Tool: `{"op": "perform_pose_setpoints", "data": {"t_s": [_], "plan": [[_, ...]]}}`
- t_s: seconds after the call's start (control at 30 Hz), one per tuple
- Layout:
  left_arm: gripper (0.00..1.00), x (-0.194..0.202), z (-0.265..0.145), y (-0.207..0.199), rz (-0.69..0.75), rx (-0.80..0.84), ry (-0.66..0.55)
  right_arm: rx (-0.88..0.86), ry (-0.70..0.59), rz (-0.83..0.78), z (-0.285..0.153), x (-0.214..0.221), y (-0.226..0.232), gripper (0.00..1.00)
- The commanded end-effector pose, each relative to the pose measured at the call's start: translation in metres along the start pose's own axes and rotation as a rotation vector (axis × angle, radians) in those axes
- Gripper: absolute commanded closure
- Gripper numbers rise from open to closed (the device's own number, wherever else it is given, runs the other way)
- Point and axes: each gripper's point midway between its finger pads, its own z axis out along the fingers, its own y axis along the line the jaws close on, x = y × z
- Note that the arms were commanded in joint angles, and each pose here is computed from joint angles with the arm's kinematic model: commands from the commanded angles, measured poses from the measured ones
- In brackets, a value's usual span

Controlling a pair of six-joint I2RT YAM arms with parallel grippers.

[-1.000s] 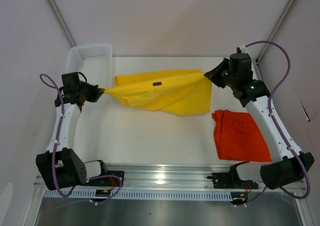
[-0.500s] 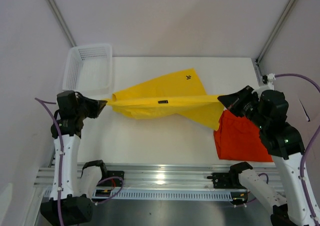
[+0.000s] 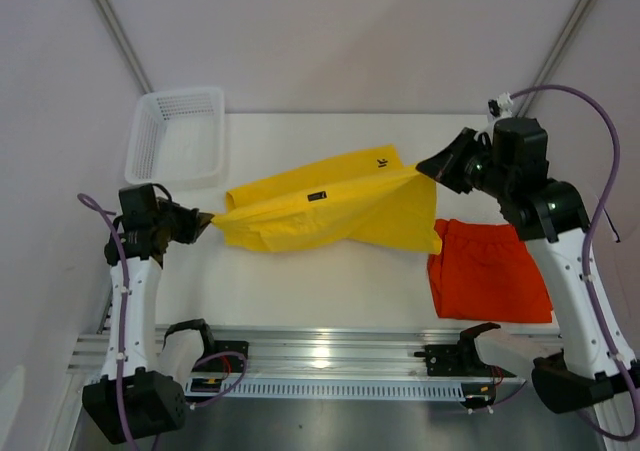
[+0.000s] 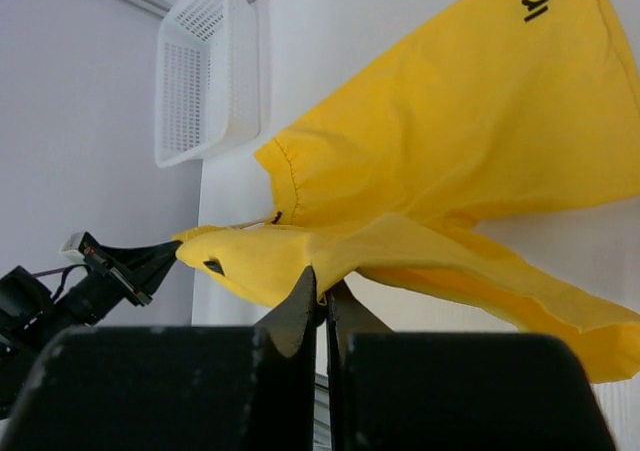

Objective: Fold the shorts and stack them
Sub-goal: Fold the shorts

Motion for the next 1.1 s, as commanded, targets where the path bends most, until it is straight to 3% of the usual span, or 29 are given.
{"op": "perform_pose_setpoints", "data": {"t_s": [0.0, 0.37, 0.67, 0.87, 1.07], "plan": [[1.0, -0.023, 0.008, -0.001, 0.004, -0.018, -0.068, -0.018, 0.03, -0.106, 0.013, -0.012, 0.01, 1.0], [1.0, -0.057, 0.037, -0.034, -0.018, -0.016, -0.1, 0.017, 0.087, -0.049, 0.091, -0.032, -0.018, 1.0], [1.0, -0.081, 0.065, -0.068, -0.017, 0.014, -0.083, 0.004, 0.1, -0.043, 0.142, -0.065, -0.017, 1.0], [1.0, -0.1, 0.096, -0.089, -0.037, 0.035, -0.084, 0.013, 0.113, -0.021, 0.184, -0.078, -0.026, 1.0], [1.0, -0.102, 0.144, -0.105, -0.035, 0.036, -0.033, 0.076, 0.128, 0.058, 0.242, -0.077, -0.065, 1.0]]}}
